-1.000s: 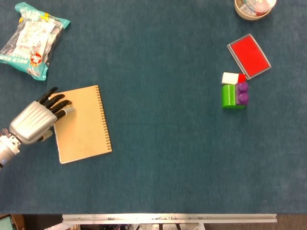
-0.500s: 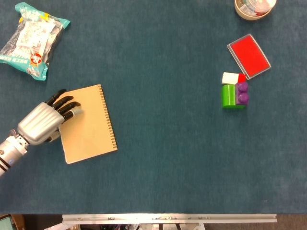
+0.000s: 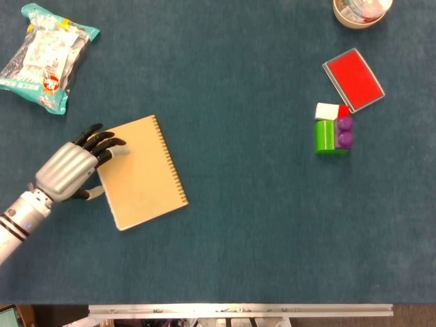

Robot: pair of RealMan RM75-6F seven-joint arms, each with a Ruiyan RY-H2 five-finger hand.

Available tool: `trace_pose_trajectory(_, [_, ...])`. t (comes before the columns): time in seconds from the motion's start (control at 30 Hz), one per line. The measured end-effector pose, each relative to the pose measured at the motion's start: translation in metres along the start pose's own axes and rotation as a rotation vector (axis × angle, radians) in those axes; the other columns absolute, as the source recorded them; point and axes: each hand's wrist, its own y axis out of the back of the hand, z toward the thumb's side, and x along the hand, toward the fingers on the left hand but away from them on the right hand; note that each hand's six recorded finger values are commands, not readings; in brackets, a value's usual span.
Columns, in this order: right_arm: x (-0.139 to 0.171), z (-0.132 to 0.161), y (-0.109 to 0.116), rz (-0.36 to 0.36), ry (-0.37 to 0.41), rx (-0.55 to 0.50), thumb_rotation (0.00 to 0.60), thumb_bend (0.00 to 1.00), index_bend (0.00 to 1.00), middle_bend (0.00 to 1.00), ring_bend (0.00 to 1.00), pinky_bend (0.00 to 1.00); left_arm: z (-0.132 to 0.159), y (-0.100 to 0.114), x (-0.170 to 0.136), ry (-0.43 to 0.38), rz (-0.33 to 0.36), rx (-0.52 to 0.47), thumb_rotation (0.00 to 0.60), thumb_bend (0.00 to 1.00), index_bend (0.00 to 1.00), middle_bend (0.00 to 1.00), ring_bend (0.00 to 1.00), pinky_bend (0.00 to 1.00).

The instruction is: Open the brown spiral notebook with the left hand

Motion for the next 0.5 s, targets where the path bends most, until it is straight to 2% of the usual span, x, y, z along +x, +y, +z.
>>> trace_pose_trajectory(0.1, [-0.001, 0.001, 0.000, -0.001, 0.002, 0.000, 0.600, 0.53, 0.38, 0.37, 0.28, 0.37, 0.007, -0.001, 0.009, -0.003, 0.029, -0.056, 0.600, 0.17, 0.20, 0.17, 0.11, 0.00])
trace_pose_trajectory(0.27, [0.000, 0.001, 0.002, -0.008, -0.001, 0.000, 0.600, 0.53, 0.38, 0.37, 0.28, 0.37, 0.015, 0.001, 0.018, -0.017, 0.057, -0.072, 0.600, 0.17, 0.20, 0.17, 0.11, 0.00])
trace_pose_trajectory(0.5, [0.000, 0.000, 0.003, -0.018, -0.002, -0.003, 0.600, 0.53, 0.38, 0.37, 0.28, 0.37, 0.027, 0.014, 0.032, -0.046, 0.120, -0.128, 0.600, 0.20, 0.21, 0.17, 0.11, 0.00])
